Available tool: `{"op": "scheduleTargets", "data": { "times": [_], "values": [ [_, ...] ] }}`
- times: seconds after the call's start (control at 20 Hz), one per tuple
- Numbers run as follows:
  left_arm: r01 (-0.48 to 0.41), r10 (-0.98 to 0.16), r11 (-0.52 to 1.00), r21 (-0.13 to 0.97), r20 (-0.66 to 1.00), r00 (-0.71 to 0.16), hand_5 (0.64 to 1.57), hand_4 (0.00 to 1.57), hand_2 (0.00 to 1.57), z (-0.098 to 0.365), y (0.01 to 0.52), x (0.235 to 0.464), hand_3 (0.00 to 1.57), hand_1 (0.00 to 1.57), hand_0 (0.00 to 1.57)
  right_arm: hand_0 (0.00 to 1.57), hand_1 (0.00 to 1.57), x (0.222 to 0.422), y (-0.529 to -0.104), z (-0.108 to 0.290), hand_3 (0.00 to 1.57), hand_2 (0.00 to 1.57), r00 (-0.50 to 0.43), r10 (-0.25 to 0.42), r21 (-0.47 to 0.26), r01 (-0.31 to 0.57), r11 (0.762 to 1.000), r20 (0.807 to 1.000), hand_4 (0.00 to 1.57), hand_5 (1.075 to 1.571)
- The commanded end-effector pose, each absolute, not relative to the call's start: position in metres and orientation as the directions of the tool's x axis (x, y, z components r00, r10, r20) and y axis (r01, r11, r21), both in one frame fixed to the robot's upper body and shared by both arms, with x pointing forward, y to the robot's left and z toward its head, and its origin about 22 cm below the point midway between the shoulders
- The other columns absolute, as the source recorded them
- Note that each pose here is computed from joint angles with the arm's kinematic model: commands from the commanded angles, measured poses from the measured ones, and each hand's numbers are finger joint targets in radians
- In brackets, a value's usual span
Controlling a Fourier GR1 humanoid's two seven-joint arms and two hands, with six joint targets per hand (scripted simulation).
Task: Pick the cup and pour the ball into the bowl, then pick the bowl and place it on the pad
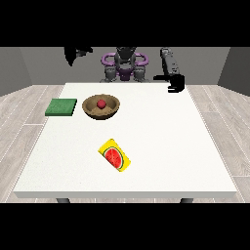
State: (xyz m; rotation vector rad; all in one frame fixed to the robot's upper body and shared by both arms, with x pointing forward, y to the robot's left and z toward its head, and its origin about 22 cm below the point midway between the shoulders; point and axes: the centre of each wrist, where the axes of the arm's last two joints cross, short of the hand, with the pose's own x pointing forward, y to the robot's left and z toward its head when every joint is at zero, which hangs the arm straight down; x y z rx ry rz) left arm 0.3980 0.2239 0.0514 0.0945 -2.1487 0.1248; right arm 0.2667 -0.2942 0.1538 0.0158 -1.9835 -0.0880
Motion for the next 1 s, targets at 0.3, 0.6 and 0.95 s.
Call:
{"op": "scheduleTargets", "data": {
  "times": [0.3,0.6,0.95],
  "values": [
    [0.004,0.062,0.997,-0.078,0.759,-0.648,1.533,0.0,0.0,0.152,0.347,0.414,0.0,0.0,0.0,0.0,0.0,0.283,-0.267,0.143,0.0,0.0,-0.418,-0.058,0.076,0.027,0.997,0.907,0.47,1.57],
    [-0.022,-0.029,1.0,0.02,0.755,-0.655,1.518,0.0,0.0,0.222,0.352,0.418,0.0,0.0,0.0,0.0,0.0,0.314,-0.259,0.102,0.0,0.0,-0.362,-0.114,0.139,0.044,0.989,0.925,0.4,1.568],
    [-0.045,-0.085,0.996,0.073,0.736,-0.671,1.533,0.0,0.0,0.28,0.378,0.399,0.0,0.0,0.0,0.0,0.0,0.331,-0.303,0.047,0.0,0.0,-0.293,-0.173,0.196,0.049,0.979,0.94,0.34,1.571]
  ]
}}
